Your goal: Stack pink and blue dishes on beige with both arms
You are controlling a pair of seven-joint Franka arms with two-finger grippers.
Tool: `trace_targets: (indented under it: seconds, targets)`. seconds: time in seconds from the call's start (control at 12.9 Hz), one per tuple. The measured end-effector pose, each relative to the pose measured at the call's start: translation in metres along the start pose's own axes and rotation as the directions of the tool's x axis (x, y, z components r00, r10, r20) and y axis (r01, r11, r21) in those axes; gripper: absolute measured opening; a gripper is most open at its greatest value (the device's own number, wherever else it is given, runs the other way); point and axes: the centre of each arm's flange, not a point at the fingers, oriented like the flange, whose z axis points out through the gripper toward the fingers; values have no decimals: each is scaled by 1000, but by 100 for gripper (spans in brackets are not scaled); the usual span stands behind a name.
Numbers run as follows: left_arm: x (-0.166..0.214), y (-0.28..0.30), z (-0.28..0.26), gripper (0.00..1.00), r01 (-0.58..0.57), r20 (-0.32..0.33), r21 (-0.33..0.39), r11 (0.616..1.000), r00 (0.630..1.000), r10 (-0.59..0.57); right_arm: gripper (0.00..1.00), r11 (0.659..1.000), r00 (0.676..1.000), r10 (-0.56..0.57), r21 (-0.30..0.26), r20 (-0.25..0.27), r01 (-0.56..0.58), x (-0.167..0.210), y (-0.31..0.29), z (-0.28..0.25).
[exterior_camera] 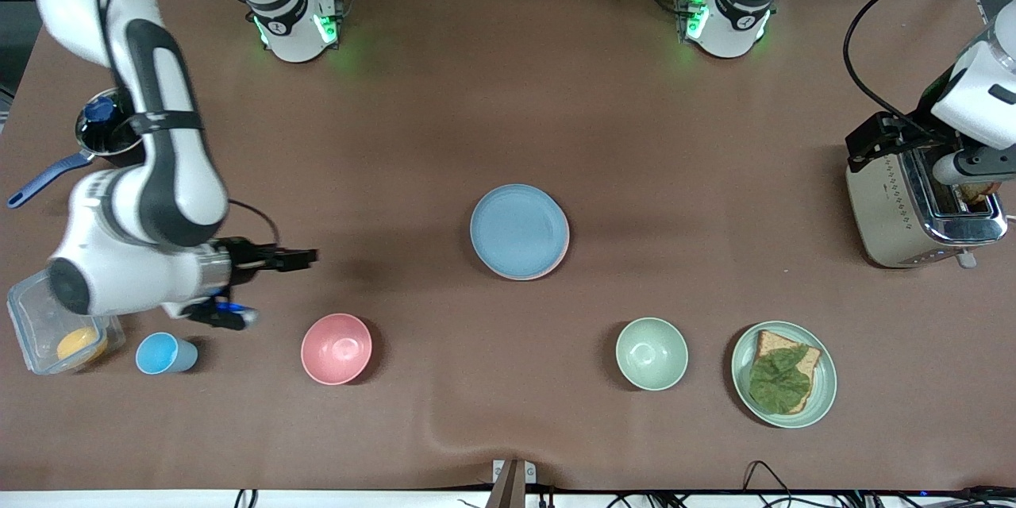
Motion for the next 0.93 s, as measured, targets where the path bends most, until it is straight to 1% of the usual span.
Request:
trace_targets:
  seconds: [0.08, 0.15, 0.39, 0.62, 0.77, 0.93]
  targets:
    - [0, 0, -1, 100, 1, -1, 0, 1000, 1000, -1, 100, 999, 1000, -5, -40, -17, 4, 0, 26, -13]
    - [0, -1, -1, 100, 1, -2, 0, 1000, 1000, -1, 100, 998, 999, -9, -67, -33, 7, -2, 44, -24]
    - [0, -1, -2, 100, 2, -4, 0, 1000, 1000, -2, 100, 989, 995, -15, -147, -94, 1, -18, 68, -65]
    - [0, -1, -3, 100, 1, -5, -6, 1000, 1000, -2, 100, 983, 986, -42, -181, -162, 12, -58, 59, -121]
    - [-2, 1, -2, 100, 2, 5, -26, 1000, 1000, -2, 100, 982, 973, -62, -190, -220, 19, -101, 52, -156]
    - [-4, 3, -1, 100, 2, 25, -35, 999, 1000, -1, 100, 983, 962, -75, -184, -263, 26, -150, 49, -183]
